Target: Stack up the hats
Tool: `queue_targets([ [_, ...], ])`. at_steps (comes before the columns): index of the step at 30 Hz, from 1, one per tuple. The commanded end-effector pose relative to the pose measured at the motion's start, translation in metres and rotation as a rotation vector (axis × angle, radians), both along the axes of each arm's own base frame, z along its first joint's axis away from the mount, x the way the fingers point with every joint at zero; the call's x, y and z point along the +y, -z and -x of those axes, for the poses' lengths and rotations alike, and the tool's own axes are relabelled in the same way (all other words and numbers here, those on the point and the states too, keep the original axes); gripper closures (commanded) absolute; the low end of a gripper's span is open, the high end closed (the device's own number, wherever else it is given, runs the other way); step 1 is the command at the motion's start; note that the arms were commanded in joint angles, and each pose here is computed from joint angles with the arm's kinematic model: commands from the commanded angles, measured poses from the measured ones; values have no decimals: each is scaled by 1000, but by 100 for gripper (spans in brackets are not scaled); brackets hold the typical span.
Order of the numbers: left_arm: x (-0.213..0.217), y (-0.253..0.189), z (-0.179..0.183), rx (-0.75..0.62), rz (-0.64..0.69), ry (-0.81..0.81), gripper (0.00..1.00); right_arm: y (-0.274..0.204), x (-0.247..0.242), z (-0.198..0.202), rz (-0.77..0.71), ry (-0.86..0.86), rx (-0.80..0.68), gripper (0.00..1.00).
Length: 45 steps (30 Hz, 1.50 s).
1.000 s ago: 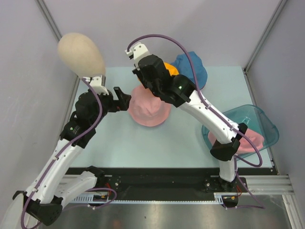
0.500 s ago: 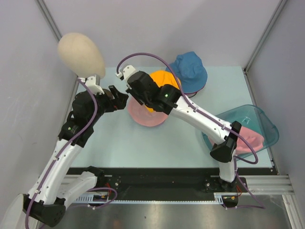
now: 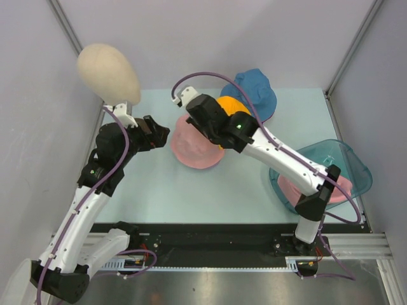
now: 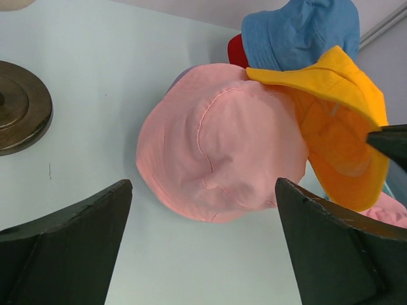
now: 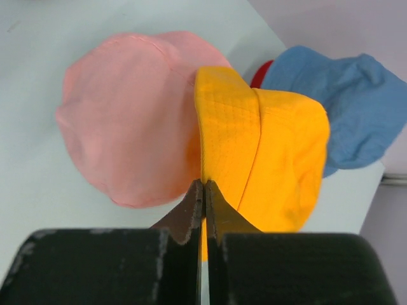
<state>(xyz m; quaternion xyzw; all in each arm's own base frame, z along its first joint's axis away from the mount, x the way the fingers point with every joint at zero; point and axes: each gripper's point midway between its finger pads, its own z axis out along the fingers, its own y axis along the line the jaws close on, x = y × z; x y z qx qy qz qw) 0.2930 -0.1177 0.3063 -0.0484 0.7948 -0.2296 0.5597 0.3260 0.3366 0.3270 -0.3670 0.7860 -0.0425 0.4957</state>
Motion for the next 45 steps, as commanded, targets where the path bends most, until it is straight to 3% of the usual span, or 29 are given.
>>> queue_targets([
  [1, -1, -6, 0, -18, 27, 5, 0, -42, -25, 3, -73, -21, -79, 100],
  [7, 1, -10, -1, -28, 12, 1, 0, -51, -17, -2, -89, -89, -110, 100],
  [14, 6, -12, 4, -36, 3, -12, 0, -49, -35, -12, 48, -126, -158, 100],
  [16, 7, -12, 5, -39, 4, -15, 0, -56, -34, -7, 22, -165, -159, 100],
  [28, 8, -9, 6, -27, -3, -15, 0, -52, 60, 21, -184, -275, -127, 100],
  [32, 8, -7, 8, -19, 2, -17, 0, -32, 83, 18, -184, -297, -93, 100],
  [45, 27, 1, 13, 22, 37, -130, 0, 18, 103, 21, -199, -319, 15, 100],
])
